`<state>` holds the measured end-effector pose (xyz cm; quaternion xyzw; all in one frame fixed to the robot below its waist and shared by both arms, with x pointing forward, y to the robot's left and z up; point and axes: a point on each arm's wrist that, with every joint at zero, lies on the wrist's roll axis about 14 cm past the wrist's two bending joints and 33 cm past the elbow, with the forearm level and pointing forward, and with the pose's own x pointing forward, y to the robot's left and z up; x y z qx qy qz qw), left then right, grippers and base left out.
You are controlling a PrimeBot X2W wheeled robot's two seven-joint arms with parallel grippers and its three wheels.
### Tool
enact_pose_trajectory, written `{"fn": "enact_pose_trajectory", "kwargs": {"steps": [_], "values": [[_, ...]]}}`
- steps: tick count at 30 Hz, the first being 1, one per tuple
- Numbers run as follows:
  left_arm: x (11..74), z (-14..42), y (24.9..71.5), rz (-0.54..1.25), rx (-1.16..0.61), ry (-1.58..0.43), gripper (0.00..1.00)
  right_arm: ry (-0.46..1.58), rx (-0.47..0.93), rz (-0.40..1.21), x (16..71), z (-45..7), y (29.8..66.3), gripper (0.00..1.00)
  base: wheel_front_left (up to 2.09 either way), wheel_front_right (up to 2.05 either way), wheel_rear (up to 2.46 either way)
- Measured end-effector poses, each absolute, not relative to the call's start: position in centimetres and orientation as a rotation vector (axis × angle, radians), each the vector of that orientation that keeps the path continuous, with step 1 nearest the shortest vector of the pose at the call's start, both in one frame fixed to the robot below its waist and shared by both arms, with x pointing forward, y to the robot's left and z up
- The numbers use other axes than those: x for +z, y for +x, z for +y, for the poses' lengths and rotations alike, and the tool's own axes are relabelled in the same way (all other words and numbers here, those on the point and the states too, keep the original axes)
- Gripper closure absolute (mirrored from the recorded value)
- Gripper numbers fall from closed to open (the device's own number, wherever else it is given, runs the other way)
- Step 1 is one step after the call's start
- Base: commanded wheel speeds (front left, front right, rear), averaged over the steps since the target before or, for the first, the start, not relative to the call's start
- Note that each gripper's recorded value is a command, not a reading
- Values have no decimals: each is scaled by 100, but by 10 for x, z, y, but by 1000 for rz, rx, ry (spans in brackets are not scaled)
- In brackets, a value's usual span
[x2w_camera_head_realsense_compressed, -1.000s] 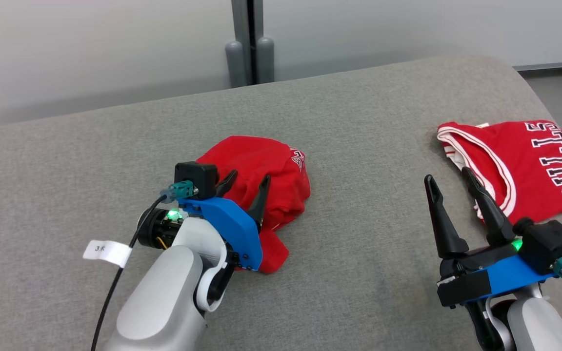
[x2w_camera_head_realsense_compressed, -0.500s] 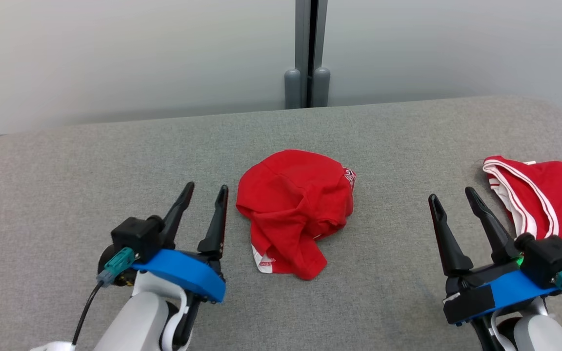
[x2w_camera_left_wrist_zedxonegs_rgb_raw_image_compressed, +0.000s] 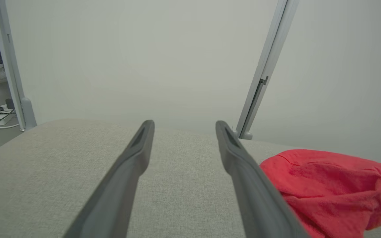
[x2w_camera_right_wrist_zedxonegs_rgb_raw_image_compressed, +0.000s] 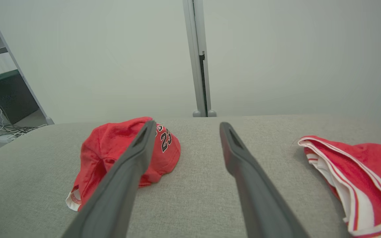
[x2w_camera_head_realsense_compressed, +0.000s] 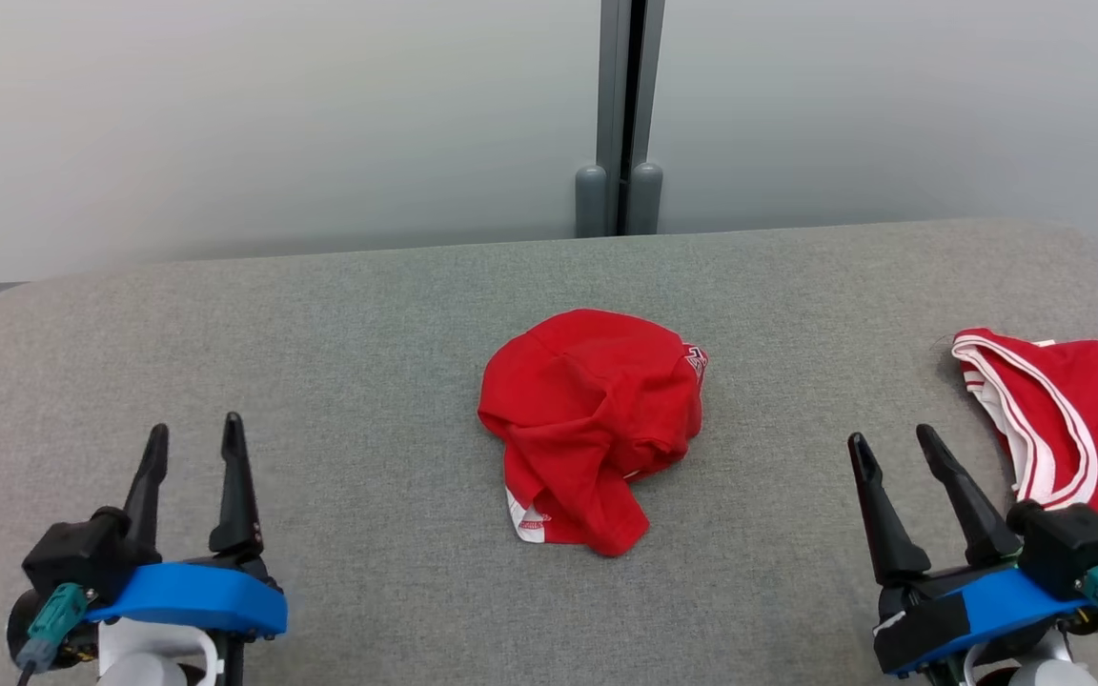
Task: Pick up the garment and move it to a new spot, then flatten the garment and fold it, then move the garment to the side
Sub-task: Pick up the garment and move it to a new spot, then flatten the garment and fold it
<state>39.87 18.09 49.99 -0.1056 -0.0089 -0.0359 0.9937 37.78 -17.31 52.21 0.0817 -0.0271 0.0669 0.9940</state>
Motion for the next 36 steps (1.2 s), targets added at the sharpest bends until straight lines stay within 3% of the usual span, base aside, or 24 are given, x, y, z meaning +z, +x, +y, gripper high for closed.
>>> {"fn": "enact_pose_trajectory", "kwargs": {"steps": [5, 36], "values": [[500, 198, 390, -33, -14, -217, 0, 175, 118, -41, 517, -177, 374, 0, 0, 0, 0], [473, 186, 372, 42, -75, -142, 0, 171, 153, 14, 503, -162, 374, 0, 0, 0, 0]]}}
